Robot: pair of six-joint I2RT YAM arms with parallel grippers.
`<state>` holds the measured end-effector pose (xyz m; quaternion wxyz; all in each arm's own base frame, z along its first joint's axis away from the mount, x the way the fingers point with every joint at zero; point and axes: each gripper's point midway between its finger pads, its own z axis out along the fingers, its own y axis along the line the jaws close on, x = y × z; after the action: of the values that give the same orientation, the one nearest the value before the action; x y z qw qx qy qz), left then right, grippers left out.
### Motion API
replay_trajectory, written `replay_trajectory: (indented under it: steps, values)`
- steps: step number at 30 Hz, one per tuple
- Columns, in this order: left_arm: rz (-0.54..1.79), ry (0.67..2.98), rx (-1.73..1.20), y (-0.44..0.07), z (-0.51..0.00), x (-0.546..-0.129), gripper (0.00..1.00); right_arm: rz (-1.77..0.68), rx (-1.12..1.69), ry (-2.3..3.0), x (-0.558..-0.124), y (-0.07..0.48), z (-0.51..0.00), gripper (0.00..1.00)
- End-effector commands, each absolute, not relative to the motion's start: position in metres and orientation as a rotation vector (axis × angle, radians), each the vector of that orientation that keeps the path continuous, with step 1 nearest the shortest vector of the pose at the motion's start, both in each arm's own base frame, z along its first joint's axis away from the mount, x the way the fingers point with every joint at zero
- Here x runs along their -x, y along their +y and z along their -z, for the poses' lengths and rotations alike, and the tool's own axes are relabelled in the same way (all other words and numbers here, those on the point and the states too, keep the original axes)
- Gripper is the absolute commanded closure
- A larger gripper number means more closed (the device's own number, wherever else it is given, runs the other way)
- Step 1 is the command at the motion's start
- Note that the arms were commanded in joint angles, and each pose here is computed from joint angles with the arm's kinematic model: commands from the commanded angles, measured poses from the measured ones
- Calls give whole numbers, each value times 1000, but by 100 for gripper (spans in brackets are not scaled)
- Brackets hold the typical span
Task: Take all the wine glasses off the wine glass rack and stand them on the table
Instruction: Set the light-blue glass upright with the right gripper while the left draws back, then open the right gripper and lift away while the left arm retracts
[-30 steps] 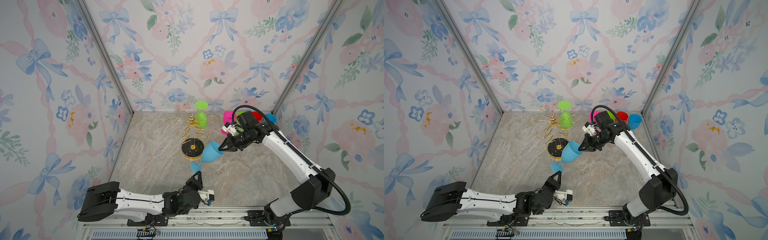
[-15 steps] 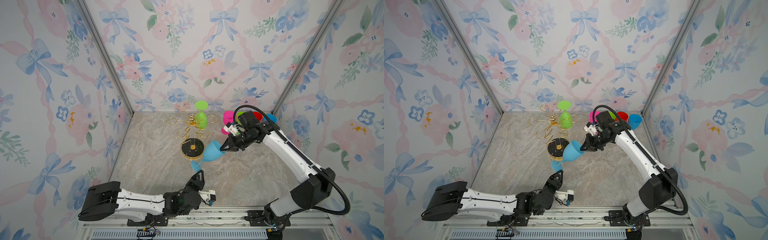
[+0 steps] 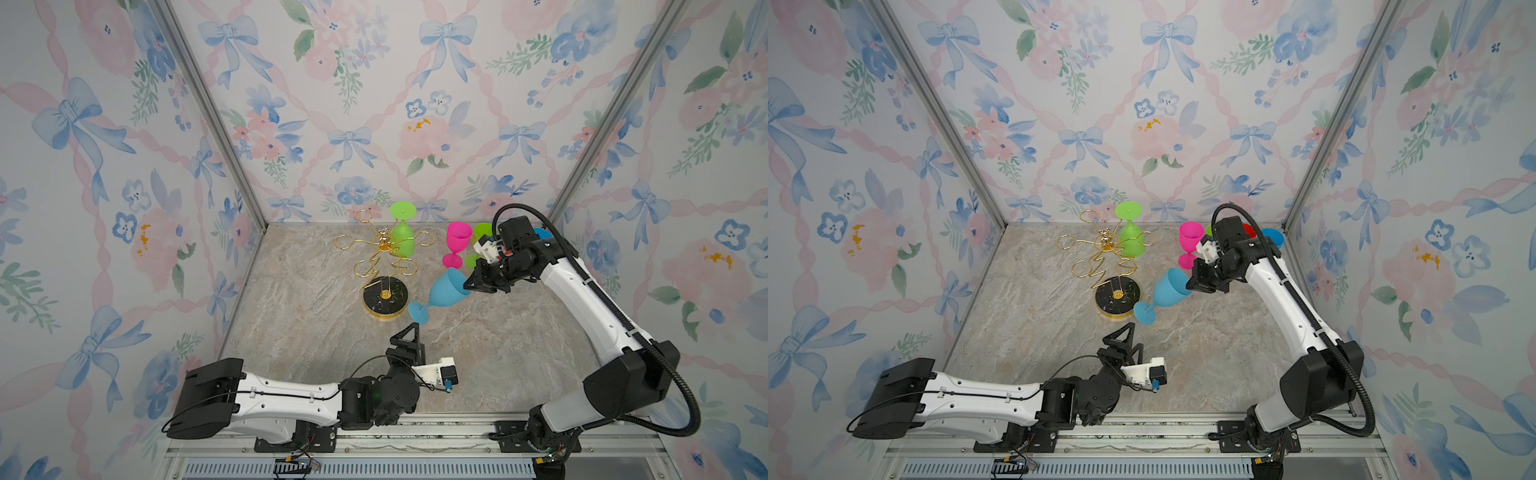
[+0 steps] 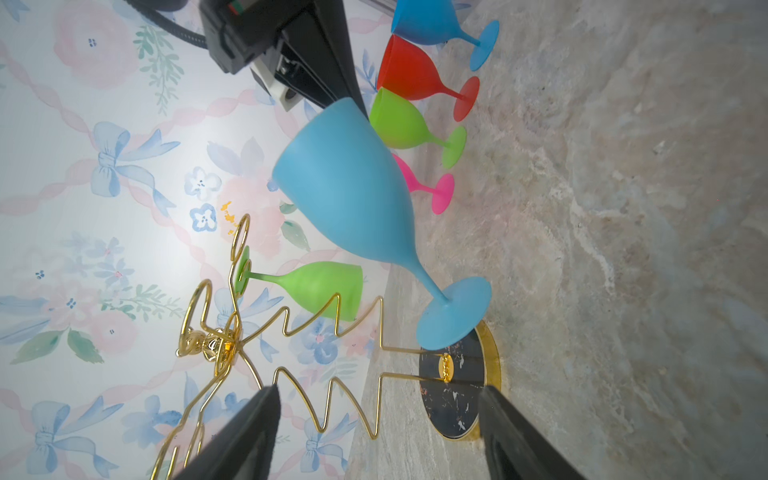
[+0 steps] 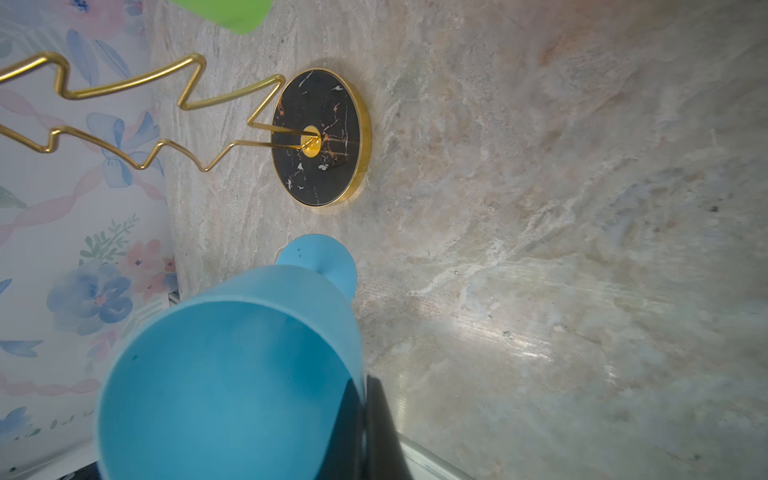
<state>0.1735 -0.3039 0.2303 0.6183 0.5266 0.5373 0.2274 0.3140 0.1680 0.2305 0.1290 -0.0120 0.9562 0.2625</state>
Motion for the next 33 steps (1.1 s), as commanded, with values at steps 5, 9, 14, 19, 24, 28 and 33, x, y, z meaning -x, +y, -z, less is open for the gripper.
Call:
replay_trajectory:
  steps: [5,9,14,19,24,28,33]
  values:
    - [-90,1470,-994,-304,-242,-162,17,-378,78,2755,-333,128,-237,100]
    - [-11,1584,-897,-283,-238,-168,13,-270,102,2758,-346,121,-235,100]
    - [167,1719,-715,-253,-250,-192,12,-182,135,2768,-367,119,-230,100]
    - [213,1792,-588,-216,-237,-210,11,-62,142,2775,-386,111,-226,100]
    - [192,1838,-502,-189,-227,-221,11,-11,153,2801,-401,111,-218,100]
    - [174,1862,-442,-171,-222,-231,7,4,158,2803,-413,114,-216,100]
    - [141,1892,-357,-147,-219,-246,5,13,176,2816,-424,120,-211,100]
